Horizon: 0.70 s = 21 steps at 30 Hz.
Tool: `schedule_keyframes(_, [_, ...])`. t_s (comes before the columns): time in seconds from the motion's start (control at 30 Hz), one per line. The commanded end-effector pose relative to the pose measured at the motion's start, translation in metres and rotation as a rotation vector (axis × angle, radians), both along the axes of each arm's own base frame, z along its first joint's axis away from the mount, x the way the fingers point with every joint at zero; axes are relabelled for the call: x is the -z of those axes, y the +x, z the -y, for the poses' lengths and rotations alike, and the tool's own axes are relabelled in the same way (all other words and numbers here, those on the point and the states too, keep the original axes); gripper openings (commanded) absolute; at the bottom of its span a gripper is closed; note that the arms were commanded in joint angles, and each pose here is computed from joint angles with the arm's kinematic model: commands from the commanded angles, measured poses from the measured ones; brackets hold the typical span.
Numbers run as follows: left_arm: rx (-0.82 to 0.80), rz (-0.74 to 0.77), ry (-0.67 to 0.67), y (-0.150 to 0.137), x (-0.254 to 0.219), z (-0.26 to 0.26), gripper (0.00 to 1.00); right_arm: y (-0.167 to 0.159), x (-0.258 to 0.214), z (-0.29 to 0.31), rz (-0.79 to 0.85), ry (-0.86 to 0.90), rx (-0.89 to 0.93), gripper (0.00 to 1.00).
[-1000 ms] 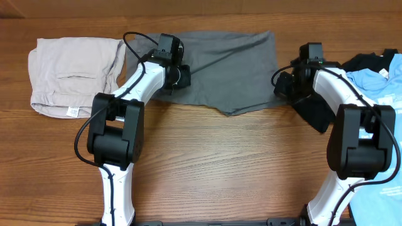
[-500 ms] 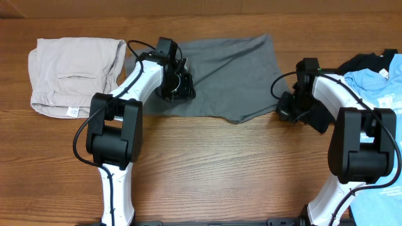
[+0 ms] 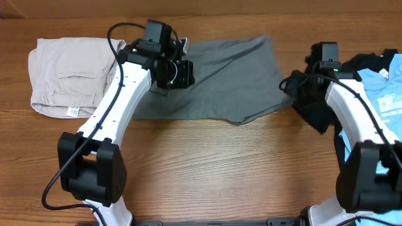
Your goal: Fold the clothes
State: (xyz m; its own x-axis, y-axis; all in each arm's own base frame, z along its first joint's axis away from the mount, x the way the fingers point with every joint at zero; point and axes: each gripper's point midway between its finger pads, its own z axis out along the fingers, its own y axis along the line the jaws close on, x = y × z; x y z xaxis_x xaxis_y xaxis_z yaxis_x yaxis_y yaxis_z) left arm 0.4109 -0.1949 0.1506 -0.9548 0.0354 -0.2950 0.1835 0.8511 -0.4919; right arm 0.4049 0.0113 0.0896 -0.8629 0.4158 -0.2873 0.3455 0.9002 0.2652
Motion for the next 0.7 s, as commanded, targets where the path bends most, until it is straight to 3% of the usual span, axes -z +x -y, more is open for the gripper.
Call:
schedule_keyframes(0.0, [0.030,-0.021,0.037,-0.007,0.010,-0.001,0.04,0.021,0.023,-0.020,0.034,0.072,-0.091,0.04])
schedule_keyframes(0.13, [0.026,-0.037,0.053,-0.010,0.012,-0.004,0.04,0.036,0.048,-0.023,0.043,0.088,-0.100,0.04])
schedule_keyframes(0.3, [0.002,-0.027,0.111,-0.007,0.016,-0.013,0.04,0.028,0.076,-0.026,-0.032,0.111,-0.095,0.04])
schedule_keyframes(0.5, [0.000,-0.025,0.116,-0.006,0.017,-0.014,0.04,-0.007,0.113,-0.027,-0.174,0.118,-0.086,0.04])
schedule_keyframes(0.67, [-0.008,-0.028,0.140,-0.006,0.019,-0.018,0.04,-0.071,0.119,-0.023,-0.459,0.119,0.038,0.04])
